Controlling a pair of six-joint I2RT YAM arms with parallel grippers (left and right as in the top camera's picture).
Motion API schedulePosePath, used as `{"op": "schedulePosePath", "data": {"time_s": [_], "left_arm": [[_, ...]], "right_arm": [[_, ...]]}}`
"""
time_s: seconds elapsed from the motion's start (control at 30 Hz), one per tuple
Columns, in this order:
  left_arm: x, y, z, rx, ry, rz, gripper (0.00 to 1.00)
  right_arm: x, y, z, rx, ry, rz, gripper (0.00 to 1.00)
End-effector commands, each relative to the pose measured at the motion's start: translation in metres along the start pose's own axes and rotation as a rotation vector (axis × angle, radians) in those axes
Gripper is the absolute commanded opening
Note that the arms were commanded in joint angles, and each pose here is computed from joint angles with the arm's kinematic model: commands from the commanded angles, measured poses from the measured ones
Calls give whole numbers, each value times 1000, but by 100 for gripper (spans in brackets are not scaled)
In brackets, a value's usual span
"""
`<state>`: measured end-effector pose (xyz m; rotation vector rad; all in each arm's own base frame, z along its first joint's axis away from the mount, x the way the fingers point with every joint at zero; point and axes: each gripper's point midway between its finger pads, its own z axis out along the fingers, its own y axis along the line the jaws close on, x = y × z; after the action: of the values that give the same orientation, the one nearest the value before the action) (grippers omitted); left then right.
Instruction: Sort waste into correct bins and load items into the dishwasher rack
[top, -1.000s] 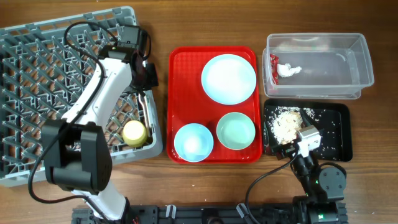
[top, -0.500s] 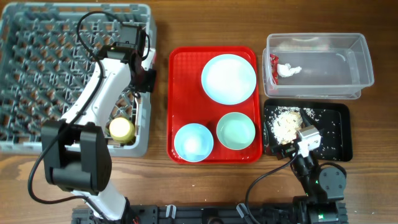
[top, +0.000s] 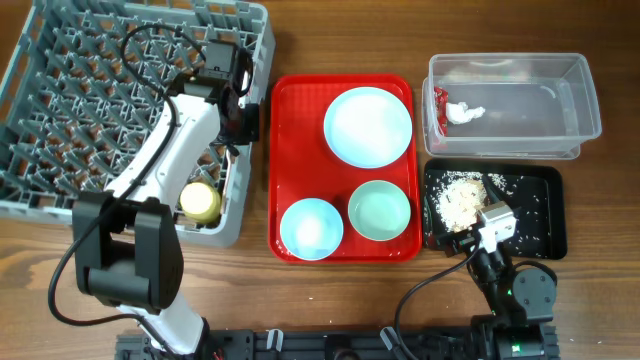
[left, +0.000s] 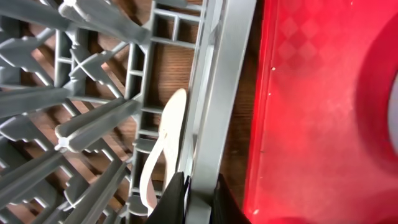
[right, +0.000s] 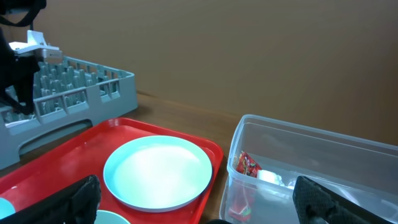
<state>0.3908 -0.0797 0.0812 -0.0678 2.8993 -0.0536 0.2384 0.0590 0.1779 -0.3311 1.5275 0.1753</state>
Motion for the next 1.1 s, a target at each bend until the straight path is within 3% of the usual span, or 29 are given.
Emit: {"op": "schedulePosePath", "data": {"time_s": [0.0, 0.1, 0.33, 0.77, 1.07], "left_arm": [[22, 7, 6, -22, 98, -324, 4], [24, 8, 6, -30, 105, -337, 4], [19, 7, 7, -9, 85, 81, 4], [13, 6, 7, -7, 59, 277, 4], [12, 5, 7, 1, 56, 300, 4]], "right_arm": [[-1, 0, 0, -6, -5, -7, 100], [-1, 0, 0, -6, -5, -7, 100], [-1, 0, 0, -6, -5, -7, 100], [-1, 0, 0, -6, -5, -7, 100], [-1, 0, 0, -6, -5, -7, 100]]}}
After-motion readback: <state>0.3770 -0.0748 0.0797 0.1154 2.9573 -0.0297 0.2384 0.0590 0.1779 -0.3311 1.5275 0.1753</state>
